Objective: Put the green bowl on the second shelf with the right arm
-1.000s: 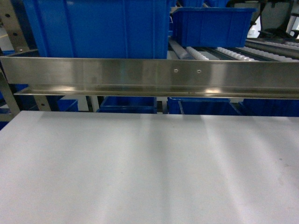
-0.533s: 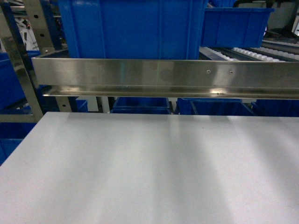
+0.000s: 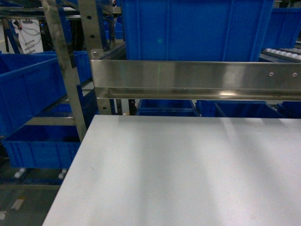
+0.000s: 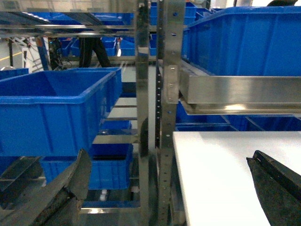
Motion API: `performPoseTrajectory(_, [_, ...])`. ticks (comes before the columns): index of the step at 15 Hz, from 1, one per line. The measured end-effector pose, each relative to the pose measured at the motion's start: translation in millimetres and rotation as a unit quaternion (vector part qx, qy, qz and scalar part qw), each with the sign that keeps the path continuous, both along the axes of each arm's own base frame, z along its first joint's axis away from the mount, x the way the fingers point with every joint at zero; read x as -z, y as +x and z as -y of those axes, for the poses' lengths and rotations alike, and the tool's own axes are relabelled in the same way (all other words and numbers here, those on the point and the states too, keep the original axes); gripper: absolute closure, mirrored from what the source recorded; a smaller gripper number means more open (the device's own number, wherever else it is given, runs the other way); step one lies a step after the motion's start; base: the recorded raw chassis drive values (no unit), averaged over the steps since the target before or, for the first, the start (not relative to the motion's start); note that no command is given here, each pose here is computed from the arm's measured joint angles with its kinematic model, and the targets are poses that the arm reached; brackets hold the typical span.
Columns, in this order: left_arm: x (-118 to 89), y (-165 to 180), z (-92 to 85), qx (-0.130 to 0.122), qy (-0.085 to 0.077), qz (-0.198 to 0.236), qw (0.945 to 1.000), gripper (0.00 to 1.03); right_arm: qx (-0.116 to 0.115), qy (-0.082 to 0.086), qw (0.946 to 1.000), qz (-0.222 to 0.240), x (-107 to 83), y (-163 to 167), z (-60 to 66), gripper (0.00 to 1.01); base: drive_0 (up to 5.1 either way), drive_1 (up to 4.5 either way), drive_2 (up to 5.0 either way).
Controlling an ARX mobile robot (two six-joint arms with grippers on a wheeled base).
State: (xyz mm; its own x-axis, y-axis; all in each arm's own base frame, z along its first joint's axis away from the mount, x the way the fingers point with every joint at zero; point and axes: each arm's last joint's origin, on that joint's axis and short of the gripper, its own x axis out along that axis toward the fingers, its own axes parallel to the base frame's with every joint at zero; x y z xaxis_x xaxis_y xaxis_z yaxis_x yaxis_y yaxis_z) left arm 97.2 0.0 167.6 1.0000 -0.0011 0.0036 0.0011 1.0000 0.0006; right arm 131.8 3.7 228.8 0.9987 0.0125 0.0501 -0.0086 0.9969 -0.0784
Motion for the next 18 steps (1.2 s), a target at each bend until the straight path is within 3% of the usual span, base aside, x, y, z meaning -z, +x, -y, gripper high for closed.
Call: performPoseTrajectory(18, [0.0, 0.0, 0.0, -0.001, 0.000, 0.000, 1.0000, 0.05, 0.000, 0.000, 1.0000, 0.002, -0.4, -0.1, 0.0, 0.98, -4.9, 2.70, 2.2])
